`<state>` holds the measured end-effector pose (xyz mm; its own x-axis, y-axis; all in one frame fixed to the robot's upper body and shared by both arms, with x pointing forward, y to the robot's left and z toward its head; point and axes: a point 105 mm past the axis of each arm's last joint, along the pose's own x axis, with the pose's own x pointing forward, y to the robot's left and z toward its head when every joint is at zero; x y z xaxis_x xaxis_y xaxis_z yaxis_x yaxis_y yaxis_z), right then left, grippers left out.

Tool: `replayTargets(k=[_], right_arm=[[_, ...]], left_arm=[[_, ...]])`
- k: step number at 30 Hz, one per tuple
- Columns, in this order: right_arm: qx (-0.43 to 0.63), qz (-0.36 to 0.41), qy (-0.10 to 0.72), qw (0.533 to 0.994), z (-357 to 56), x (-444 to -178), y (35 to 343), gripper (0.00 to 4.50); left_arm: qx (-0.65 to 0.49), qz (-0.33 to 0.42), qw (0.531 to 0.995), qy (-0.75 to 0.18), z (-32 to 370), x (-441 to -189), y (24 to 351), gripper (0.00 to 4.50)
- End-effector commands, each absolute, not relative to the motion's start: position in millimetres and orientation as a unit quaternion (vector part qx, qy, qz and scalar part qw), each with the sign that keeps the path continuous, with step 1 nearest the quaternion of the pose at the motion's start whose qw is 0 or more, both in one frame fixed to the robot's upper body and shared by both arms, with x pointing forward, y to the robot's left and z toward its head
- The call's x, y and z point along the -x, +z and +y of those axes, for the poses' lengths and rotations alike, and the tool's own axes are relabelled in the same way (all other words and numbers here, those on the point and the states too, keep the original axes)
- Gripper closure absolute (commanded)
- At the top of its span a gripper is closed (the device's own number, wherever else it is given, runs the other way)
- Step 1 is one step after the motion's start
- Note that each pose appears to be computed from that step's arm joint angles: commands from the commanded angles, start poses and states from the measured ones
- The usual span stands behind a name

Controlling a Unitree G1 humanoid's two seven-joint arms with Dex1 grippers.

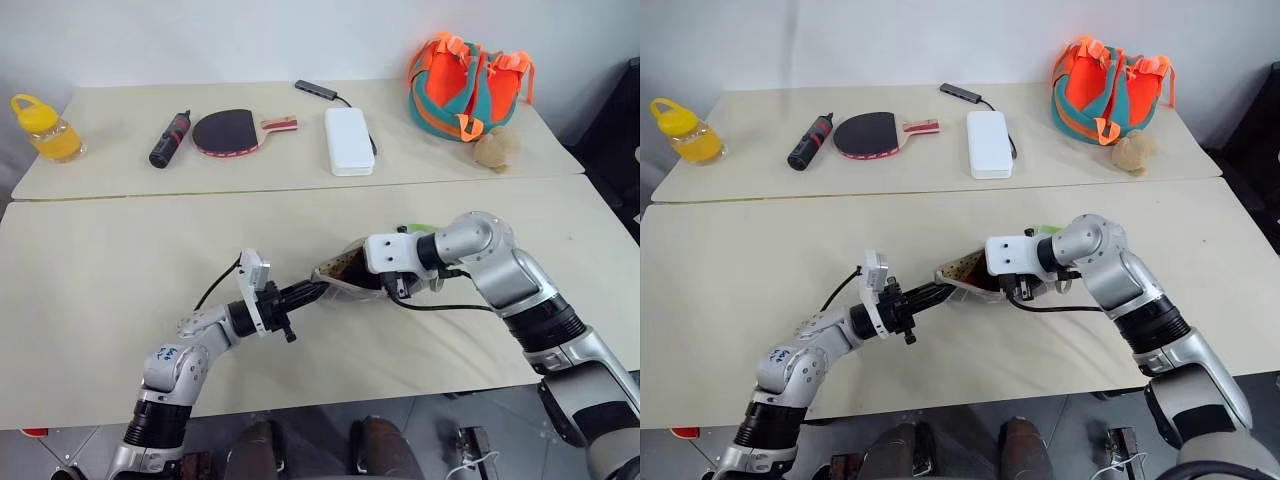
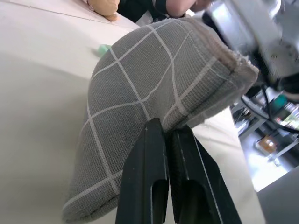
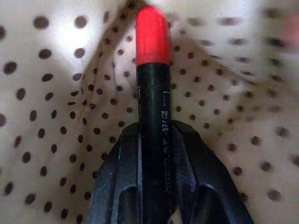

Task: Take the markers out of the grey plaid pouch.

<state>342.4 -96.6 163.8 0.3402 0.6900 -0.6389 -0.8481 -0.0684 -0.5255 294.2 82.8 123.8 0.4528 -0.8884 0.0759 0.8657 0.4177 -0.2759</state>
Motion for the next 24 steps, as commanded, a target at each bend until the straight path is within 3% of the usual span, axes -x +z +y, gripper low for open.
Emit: replayTargets(k=[1, 5, 11, 15, 18, 24], right_arm=[[0.439, 0.036, 0.558, 0.703, -109.4, -334.2, 204.3, 3.99], [0.425, 0.021, 0.558, 0.713, -118.5, -323.7, 222.5, 3.99], [0.372, -0.046, 0.57, 0.731, -100.9, -315.8, 251.9, 3.99], [0.338, -0.104, 0.572, 0.74, -88.5, -312.3, 274.4, 3.99], [0.231, -0.16, 0.57, 0.772, -89.6, -311.4, 303.1, 3.99], [0.242, -0.136, 0.523, 0.806, -115.1, -327.8, 290.2, 3.99]], left_arm=[[0.111, 0.007, 0.86, -0.497, 100.3, -303.1, 143.2, 4.5], [0.082, -0.002, 0.866, -0.492, 107.2, -307.0, 149.8, 4.5], [0.034, -0.041, 0.885, -0.463, 111.9, -319.1, 152.6, 4.5], [-0.028, -0.092, 0.902, -0.422, 131.0, -331.0, 169.0, 4.5], [-0.111, -0.11, 0.913, -0.376, 166.1, -336.6, 178.8, 4.5], [-0.174, -0.157, 0.933, -0.275, 221.7, -342.3, 206.6, 4.5]])
